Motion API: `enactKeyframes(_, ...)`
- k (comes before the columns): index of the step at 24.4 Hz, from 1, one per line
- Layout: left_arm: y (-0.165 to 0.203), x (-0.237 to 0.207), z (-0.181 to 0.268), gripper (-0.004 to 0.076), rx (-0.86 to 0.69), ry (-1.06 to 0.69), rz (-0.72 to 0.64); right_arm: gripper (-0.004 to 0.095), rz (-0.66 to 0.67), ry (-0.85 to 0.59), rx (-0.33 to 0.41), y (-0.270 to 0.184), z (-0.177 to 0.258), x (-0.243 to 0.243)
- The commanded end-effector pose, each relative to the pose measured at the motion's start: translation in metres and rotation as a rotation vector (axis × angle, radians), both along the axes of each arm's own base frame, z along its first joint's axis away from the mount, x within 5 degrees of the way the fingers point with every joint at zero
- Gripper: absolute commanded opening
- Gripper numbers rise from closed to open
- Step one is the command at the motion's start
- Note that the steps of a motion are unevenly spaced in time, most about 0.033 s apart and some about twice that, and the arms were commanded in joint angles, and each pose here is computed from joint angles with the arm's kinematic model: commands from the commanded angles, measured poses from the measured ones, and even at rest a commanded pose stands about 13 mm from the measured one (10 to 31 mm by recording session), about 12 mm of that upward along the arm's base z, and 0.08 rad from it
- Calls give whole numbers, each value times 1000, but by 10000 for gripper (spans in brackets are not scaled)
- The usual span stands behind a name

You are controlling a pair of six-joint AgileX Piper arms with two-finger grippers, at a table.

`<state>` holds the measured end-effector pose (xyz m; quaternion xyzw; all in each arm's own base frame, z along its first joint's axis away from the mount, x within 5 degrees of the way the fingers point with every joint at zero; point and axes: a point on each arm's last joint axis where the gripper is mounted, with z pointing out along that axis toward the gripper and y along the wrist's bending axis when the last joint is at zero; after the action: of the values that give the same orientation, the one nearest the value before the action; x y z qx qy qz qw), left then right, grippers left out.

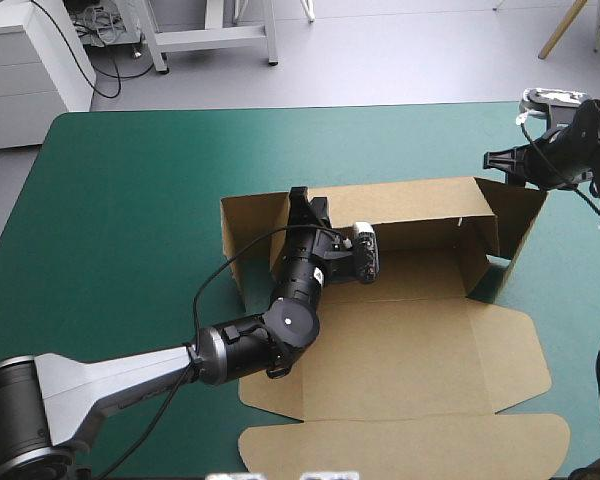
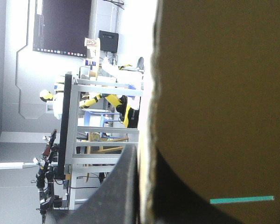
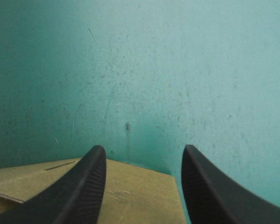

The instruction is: Fold the box

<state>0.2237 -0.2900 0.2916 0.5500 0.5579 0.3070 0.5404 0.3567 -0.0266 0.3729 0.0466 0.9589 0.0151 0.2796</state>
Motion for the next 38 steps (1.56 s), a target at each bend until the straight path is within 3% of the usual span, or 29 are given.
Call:
enactKeyframes(1, 6, -3, 25, -10, -75, -67, 37, 454, 6, -60, -12, 1, 24, -12)
enactKeyframes(6, 6, -3, 25, -10, -75, -67, 37, 454, 53, 12, 0, 4, 20, -17)
enactKeyframes(12, 6, -3, 25, -10, -67, -70, 35, 453, 137, 8, 72, 15, 18, -32)
enactKeyframes(17, 5, -3, 25, -10, -31, -76, 20, 416, 151, 6, 81, 18, -6, -54)
enactKeyframes(23, -1, -3, 18, -10, 189, -107, -64, 322, 207, -121, 60, 24, -26, -93)
enactKeyframes(28, -3, -2, 13, -10, 236, -111, -71, 317, 394, -160, -81, 26, -41, -114)
enactKeyframes(34, -2, -2, 13, -10, 236, -112, -66, 322, 521, -211, -94, 32, -40, -111)
enactKeyframes(38, -2, -2, 13, -10, 235, -112, -65, 322, 571, -226, -157, 31, -42, -107)
